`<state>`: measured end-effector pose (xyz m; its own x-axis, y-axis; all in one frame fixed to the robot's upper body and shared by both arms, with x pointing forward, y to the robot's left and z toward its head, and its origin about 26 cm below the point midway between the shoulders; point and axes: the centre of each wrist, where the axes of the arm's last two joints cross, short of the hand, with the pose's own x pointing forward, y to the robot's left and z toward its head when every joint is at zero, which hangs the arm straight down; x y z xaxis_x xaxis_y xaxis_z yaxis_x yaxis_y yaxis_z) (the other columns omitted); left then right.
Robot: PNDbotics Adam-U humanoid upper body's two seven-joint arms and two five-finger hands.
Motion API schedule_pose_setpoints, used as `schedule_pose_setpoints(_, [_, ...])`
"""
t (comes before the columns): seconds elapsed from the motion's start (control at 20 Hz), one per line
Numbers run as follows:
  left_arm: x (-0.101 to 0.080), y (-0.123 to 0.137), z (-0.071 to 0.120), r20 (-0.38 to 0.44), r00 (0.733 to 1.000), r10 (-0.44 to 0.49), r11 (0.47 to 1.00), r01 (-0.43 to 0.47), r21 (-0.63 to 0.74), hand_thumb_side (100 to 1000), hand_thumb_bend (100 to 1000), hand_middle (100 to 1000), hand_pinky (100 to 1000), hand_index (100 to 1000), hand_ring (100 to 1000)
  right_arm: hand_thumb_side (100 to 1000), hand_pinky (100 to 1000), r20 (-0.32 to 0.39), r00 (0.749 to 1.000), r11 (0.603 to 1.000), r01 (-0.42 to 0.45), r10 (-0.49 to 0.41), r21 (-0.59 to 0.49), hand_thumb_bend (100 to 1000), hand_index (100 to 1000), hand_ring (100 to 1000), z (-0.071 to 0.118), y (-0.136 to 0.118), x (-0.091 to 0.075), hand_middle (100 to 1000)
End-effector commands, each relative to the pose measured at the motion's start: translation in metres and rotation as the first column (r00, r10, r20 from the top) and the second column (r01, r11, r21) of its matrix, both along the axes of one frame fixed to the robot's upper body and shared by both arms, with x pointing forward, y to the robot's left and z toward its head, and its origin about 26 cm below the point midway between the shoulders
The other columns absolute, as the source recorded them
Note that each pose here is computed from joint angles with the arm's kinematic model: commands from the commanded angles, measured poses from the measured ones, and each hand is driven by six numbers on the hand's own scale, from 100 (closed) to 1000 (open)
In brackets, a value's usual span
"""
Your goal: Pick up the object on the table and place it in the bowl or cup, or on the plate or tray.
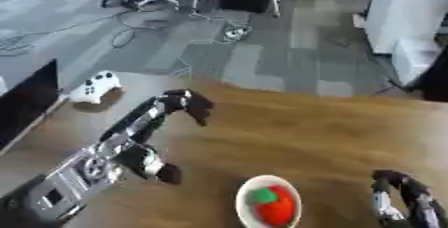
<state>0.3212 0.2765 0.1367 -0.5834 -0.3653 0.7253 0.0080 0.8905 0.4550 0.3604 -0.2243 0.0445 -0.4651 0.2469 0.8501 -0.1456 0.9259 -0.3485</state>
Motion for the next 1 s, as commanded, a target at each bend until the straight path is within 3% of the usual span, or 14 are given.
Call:
schedule_pose_setpoints(0.05, [-0.001, 0.001, -0.011, 0.007, 0.996, 0.086, 0.984, -0.084, -0.156, 785, 976, 723, 1000, 714, 617, 411, 906, 0.027, 1.0, 1.0, -0.013, 0.012, 0.02, 114, 723, 756, 0.009, 0.006, -0.002, 523])
schedule_pose_setpoints(0.25, [-0.002, -0.007, -0.039, -0.026, 0.984, 0.178, 0.925, -0.176, -0.336, 798, 968, 725, 1000, 718, 618, 422, 911, 0.022, 0.999, 0.999, -0.03, 0.029, 0.037, 119, 731, 771, 0.007, 0.015, -0.004, 535])
schedule_pose_setpoints(0.45, [0.003, -0.023, -0.056, -0.042, 0.974, 0.222, 0.859, -0.215, -0.464, 771, 957, 729, 1000, 720, 619, 421, 918, 0.017, 0.999, 0.998, -0.038, 0.038, 0.052, 159, 750, 784, 0.005, 0.023, -0.006, 547])
schedule_pose_setpoints(0.5, [0.004, -0.025, -0.058, -0.042, 0.973, 0.228, 0.849, -0.219, -0.48, 803, 955, 727, 1000, 725, 619, 443, 921, 0.016, 0.999, 0.998, -0.039, 0.039, 0.055, 131, 765, 793, 0.004, 0.025, -0.006, 558])
schedule_pose_setpoints(1.0, [0.006, -0.043, -0.07, -0.055, 0.975, 0.213, 0.839, -0.212, -0.502, 772, 903, 736, 1000, 730, 626, 436, 945, 0.027, 0.998, 0.996, -0.053, 0.051, 0.078, 119, 820, 834, 0.005, 0.036, -0.008, 604])
